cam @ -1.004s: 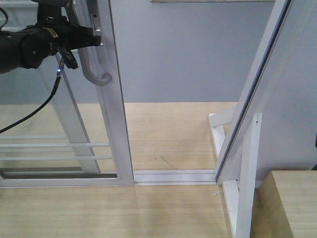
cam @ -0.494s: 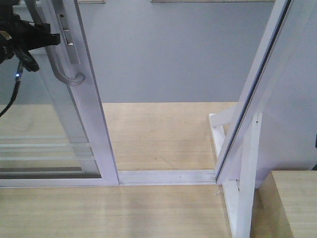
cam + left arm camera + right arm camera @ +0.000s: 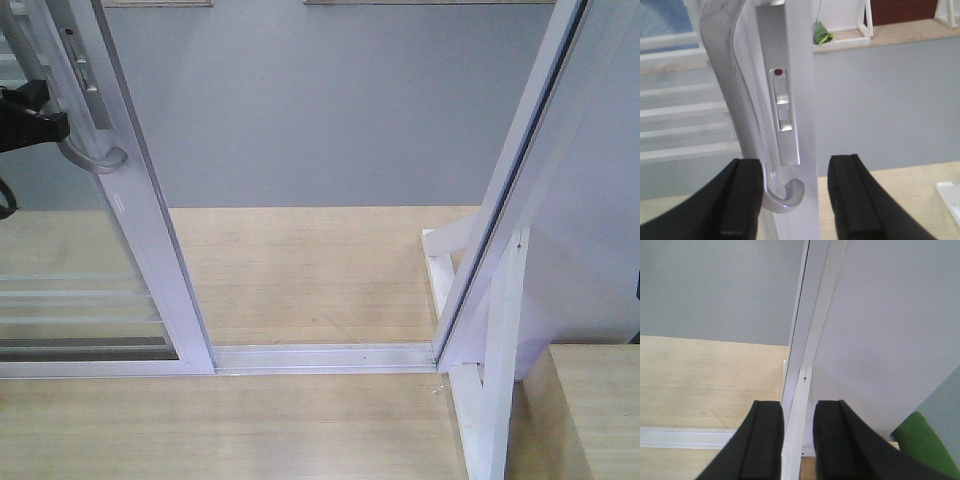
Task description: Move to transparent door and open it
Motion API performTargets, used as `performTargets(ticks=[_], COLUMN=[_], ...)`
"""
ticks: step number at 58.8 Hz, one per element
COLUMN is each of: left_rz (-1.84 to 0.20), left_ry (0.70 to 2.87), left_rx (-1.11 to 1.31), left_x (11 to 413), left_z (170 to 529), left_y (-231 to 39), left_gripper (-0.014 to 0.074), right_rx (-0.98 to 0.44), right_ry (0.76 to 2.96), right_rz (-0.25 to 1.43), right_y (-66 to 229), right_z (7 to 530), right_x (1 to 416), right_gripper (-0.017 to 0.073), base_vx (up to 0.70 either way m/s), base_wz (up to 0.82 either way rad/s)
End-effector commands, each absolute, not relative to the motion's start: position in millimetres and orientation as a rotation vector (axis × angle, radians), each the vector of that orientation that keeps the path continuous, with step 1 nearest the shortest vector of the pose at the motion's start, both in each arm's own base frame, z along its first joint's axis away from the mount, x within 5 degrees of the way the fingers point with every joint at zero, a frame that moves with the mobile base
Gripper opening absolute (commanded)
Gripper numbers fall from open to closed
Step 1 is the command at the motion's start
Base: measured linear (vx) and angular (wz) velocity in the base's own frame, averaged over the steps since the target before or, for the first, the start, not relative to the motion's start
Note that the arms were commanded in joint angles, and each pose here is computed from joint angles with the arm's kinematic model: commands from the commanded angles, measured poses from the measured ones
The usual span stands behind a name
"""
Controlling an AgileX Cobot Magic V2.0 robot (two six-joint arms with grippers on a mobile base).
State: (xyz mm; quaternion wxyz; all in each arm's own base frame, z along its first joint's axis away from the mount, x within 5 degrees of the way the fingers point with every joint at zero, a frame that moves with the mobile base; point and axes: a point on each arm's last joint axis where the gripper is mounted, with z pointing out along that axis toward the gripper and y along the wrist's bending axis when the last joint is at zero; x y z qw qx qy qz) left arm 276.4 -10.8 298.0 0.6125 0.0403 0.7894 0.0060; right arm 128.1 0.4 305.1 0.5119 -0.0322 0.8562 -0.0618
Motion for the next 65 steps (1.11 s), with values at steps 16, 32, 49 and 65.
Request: performTargets(ticks=[16,32,49,65], left_rz=[0.005,0.014,-0.010,0.008], left_ry=[1.688,1.711,1.480,1.479], left_rx=[0.079,0.092,0.051,0.067], left_x=[226,213,123,71], left_z=[316,300,288,249], left_y=[-10,-9,-5,-3], left_gripper=[0.0426,0.0403,0.0007,-0.0007], right_rx=[-0.100,-0.100,-0.100,-0.101], right_ry=[1.972,1.973,1.973,1.972], right_rz=[-0.154,-0.155,-0.155,-0.154], right_y=[1,1,1,1], right_z=[319,319,319,319], right_x=[130,130,130,131], right_gripper=[0.0260,0.0260,0.0260,0.0260], base_vx=[0.00,0.00,0.00,0.00], base_wz=[0.00,0.00,0.00,0.00])
